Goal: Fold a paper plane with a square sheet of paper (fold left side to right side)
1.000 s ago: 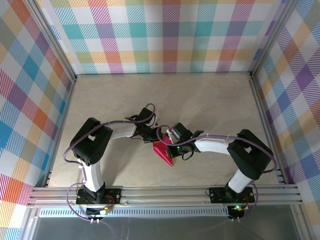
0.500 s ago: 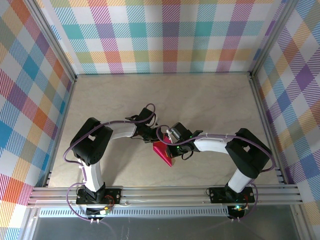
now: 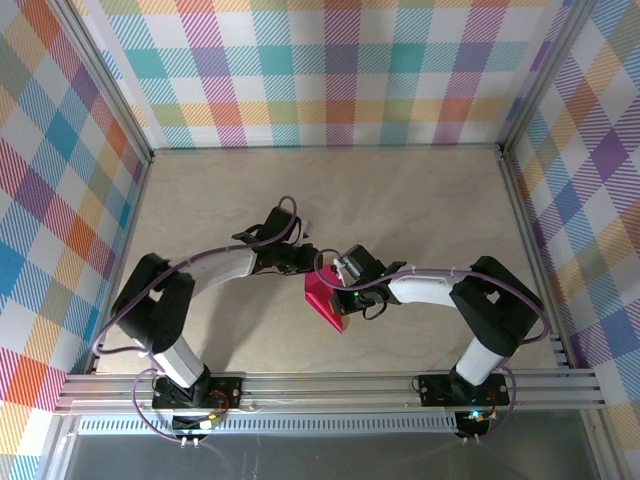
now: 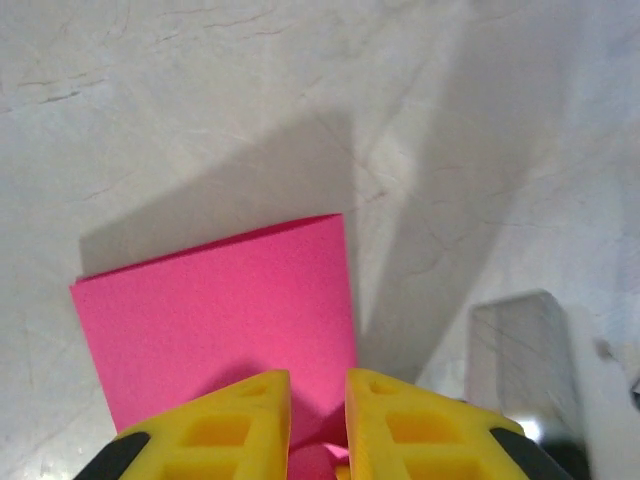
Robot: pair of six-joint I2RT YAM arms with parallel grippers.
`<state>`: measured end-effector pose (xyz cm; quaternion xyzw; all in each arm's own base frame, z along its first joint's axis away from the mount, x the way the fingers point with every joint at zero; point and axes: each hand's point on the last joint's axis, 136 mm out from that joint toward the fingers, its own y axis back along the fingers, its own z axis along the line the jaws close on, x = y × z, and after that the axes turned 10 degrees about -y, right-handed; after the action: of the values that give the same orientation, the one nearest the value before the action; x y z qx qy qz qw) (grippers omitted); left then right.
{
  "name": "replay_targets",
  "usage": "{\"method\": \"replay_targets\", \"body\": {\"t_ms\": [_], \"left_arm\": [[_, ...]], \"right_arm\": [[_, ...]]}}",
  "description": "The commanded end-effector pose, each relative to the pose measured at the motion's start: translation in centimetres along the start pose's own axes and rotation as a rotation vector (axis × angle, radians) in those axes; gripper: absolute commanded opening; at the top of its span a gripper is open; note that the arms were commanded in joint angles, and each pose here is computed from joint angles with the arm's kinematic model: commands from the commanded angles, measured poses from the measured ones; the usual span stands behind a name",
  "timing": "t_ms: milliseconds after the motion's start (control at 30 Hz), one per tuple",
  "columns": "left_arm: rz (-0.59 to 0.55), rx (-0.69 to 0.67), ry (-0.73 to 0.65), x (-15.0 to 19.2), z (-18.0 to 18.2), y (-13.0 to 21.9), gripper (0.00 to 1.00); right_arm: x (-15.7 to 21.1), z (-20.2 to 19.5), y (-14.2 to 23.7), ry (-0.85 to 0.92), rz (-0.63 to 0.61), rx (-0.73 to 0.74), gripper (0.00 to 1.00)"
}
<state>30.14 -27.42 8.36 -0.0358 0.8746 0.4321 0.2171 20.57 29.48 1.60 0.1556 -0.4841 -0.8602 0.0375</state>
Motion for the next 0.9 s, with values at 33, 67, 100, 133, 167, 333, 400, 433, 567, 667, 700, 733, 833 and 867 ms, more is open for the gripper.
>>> {"method": "replay_targets", "body": {"t_ms": [33,67,100,133,167,333,400,433,567,667,700,733,833,867], "left_arm": [[0.016,0.061,0.018,2.6,-0.4,0.7,0.22],[0.024,0.070,0.021,3.3,-0.6,0.6,0.22],[0.032,0.082,0.023,3.7,-0.8,0.6,0.22],[0.042,0.095,0.027,4.3,-1.1,0.4,0.22],[0.049,0.104,0.035,4.8,-1.3,0.3,0.22],[0.059,0.140,0.057,5.9,-2.1,-0.3,0.20],[0.064,0.147,0.058,6.1,-2.4,-0.7,0.17],[0.069,0.152,0.056,6.1,-2.6,-1.0,0.16],[0.090,0.140,0.057,6.4,-2.6,-2.0,0.12],[0.100,0.110,0.070,6.8,-1.8,-2.5,0.11],[0.104,0.102,0.073,7.0,-1.6,-2.6,0.11],[0.107,0.096,0.077,7.1,-1.4,-2.8,0.11],[0.117,0.079,0.089,7.6,-0.8,-3.1,0.10],[0.119,0.072,0.092,7.8,-0.6,-3.2,0.10]], "right_arm": [[2.4,-2.5,-1.0,-0.038,0.081,0.073,0.11],[2.4,-2.4,-1.0,-0.037,0.080,0.073,0.11],[2.4,-2.4,-1.1,-0.037,0.081,0.073,0.12],[2.4,-2.5,-1.1,-0.038,0.083,0.075,0.12],[2.5,-2.5,-1.1,-0.038,0.086,0.076,0.11],[2.7,-2.7,-1.0,-0.041,0.092,0.086,0.11],[2.7,-2.8,-1.0,-0.041,0.092,0.088,0.11],[2.7,-2.7,-1.0,-0.041,0.092,0.087,0.12],[2.7,-2.8,-1.1,-0.042,0.098,0.090,0.12],[2.7,-2.7,-1.1,-0.042,0.097,0.089,0.12],[2.6,-2.7,-1.1,-0.040,0.095,0.088,0.12],[2.7,-2.7,-1.1,-0.040,0.099,0.090,0.13],[2.7,-2.8,-1.1,-0.036,0.099,0.094,0.13],[2.6,-2.8,-1.1,-0.034,0.099,0.096,0.14]]}}
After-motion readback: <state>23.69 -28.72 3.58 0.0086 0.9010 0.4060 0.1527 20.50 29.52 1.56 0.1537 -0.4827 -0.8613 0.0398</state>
